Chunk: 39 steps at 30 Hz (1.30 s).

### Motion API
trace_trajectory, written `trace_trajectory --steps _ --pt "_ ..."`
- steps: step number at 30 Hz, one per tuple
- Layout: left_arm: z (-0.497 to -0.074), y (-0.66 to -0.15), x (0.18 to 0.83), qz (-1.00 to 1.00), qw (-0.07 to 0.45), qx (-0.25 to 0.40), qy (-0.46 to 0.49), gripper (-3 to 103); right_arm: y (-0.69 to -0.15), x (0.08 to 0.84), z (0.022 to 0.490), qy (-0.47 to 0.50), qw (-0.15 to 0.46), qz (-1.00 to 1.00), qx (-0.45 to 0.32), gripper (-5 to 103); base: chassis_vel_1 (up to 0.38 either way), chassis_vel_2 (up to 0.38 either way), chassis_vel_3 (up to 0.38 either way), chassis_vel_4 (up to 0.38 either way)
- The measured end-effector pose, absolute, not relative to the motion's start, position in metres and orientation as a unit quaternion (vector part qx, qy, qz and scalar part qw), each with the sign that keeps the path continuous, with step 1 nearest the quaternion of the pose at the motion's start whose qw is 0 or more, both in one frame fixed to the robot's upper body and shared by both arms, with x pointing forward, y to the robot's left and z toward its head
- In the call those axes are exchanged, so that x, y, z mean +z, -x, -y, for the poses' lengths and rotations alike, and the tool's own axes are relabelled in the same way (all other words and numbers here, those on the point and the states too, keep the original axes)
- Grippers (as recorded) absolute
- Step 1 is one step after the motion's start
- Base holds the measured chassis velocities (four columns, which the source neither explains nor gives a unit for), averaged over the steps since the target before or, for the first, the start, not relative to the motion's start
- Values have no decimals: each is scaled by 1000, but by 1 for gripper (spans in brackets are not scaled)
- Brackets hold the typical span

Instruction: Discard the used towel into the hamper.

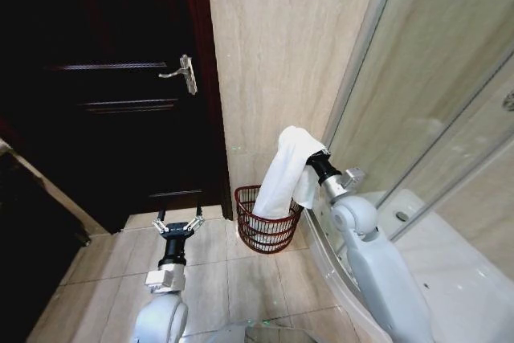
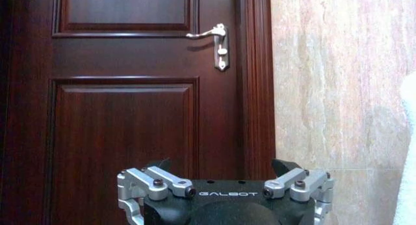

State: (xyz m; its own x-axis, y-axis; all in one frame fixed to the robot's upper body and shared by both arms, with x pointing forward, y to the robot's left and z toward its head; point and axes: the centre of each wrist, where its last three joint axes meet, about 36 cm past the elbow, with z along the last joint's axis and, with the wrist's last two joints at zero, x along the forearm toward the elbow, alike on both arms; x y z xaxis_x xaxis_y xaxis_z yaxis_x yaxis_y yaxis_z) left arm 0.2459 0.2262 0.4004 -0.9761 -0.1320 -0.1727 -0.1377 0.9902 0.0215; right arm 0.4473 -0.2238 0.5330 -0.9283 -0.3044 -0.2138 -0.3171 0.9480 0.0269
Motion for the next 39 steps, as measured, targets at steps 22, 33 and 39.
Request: trace_trajectory --steps 22,33,39 --pt "-226 -244 398 -993 83 28 74 100 -449 528 232 152 96 -983 31 7 11 10 9 12" --pt "-215 -247 396 -994 82 24 69 100 -449 524 244 142 85 -986 36 7 0 0 0 0" --pt "-216 -247 395 -994 81 25 69 100 -454 522 246 141 79 -986 43 7 0 0 0 0"
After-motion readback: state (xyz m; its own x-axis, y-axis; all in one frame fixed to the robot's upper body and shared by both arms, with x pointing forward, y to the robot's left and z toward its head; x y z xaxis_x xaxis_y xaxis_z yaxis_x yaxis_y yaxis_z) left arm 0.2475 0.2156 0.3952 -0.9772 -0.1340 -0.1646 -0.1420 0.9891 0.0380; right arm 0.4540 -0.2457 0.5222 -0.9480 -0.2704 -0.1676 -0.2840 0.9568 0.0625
